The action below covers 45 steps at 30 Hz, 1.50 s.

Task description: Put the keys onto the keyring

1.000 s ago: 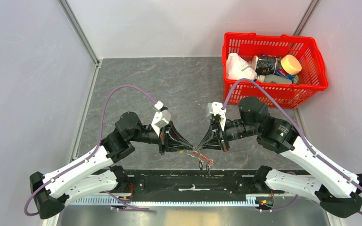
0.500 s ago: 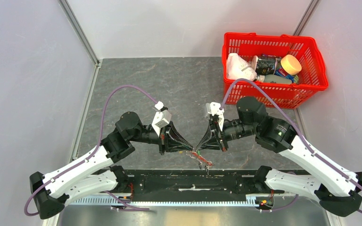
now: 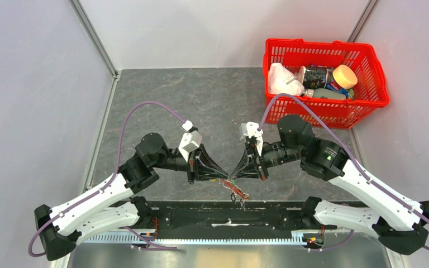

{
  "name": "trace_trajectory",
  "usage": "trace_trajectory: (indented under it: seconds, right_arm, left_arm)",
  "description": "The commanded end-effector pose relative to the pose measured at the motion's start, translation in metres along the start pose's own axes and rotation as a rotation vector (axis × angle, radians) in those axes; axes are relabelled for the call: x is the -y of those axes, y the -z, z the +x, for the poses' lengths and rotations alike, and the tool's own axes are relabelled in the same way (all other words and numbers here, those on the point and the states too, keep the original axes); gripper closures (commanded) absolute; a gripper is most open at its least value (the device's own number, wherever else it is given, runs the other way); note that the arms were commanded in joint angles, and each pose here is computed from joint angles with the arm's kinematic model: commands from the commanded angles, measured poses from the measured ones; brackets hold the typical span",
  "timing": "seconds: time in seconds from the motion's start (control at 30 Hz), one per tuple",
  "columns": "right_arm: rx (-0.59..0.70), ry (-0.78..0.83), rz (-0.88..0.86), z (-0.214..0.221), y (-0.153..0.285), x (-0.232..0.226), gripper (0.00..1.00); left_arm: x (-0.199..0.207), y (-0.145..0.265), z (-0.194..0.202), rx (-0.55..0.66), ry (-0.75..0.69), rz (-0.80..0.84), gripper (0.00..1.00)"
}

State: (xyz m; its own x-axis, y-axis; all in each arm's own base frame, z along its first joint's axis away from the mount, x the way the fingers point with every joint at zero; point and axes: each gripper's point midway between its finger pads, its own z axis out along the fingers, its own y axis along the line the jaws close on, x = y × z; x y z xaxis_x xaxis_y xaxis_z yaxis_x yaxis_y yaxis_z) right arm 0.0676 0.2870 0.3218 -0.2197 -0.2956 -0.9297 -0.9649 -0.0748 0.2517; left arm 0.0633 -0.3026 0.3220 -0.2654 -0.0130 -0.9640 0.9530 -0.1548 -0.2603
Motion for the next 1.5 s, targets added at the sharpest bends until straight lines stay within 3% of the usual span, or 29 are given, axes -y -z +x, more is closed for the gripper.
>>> trace_trajectory:
  seconds: [0.0, 0.3, 0.67, 0.97, 1.47]
  right_arm:
    - [0.052, 0.049, -0.026, -0.018, -0.002, -0.006, 1.0]
    - [0.042, 0.047, -0.041, -0.016, -0.008, -0.006, 1.0]
    - [0.031, 0.069, -0.094, -0.008, -0.004, -0.019, 1.0]
    - [0.044, 0.109, -0.141, -0.004, -0.001, -0.03, 1.0]
    - [0.066, 0.134, -0.193, -0.006, -0.003, -0.038, 1.0]
  left_arm:
    - [0.007, 0.0, -0.03, 0.075, -0.114, 0.009, 0.98]
    - [0.009, 0.0, -0.027, 0.069, -0.119, 0.027, 0.98]
    - [0.038, 0.007, -0.027, 0.054, -0.179, 0.173, 0.98]
    - [0.046, 0.001, -0.019, -0.012, -0.141, 0.285, 0.98]
    - [0.039, -0.007, -0.021, -0.005, -0.124, 0.279, 0.98]
